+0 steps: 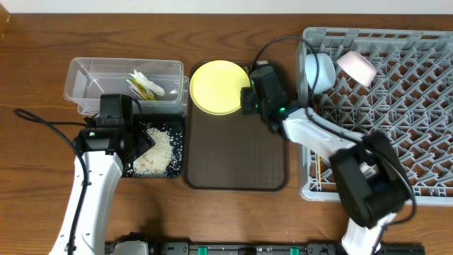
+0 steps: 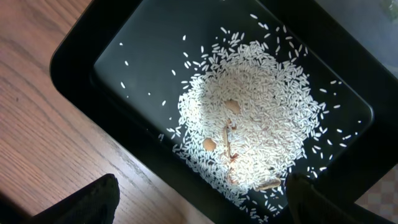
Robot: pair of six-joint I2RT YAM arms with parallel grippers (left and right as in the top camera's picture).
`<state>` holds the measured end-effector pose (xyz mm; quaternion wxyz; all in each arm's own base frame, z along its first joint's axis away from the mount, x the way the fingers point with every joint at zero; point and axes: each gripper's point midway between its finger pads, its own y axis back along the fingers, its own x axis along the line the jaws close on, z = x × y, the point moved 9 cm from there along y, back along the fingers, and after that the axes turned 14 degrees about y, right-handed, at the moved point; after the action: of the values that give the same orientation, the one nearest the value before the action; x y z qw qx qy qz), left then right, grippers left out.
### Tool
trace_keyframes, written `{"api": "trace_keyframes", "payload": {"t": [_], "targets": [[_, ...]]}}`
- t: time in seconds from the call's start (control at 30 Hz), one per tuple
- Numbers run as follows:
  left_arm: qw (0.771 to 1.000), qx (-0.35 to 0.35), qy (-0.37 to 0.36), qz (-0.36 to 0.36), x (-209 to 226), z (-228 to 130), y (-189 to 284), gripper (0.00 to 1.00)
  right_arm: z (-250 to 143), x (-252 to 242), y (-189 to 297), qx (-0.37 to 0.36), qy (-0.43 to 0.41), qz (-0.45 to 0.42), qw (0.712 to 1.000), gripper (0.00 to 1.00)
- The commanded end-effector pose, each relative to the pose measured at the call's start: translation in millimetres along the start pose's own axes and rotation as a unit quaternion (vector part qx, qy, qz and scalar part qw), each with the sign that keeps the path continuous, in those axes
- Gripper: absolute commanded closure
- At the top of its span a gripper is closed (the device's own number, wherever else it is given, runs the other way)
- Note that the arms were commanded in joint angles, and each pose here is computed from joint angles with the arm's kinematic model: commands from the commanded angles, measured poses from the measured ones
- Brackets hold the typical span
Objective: Sort waste into correct bins and load items into the dishwasher rack
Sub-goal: 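Grasp the yellow plate rim and lift it off the tray, then stand the yellow plate upright in the rack slots and release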
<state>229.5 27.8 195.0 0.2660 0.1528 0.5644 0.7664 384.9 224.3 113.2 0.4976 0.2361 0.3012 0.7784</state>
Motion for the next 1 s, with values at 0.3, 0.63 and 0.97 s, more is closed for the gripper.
{"api": "trace_keyframes", "payload": {"t": [0.3,0.63,0.97], "targets": [[1.0,-0.008,0.006,-0.001,0,3,3,0.12,-42,-3,-29,0.068,-0.067,-0.054,0.994,0.77],[1.0,-0.007,0.006,-0.001,0,3,3,0.12,-5,-44,30,0.056,-0.071,-0.089,0.992,0.99],[1.0,-0.008,0.006,-0.001,0,3,3,0.12,35,-74,147,0.015,0.027,-0.124,0.992,0.99]]}}
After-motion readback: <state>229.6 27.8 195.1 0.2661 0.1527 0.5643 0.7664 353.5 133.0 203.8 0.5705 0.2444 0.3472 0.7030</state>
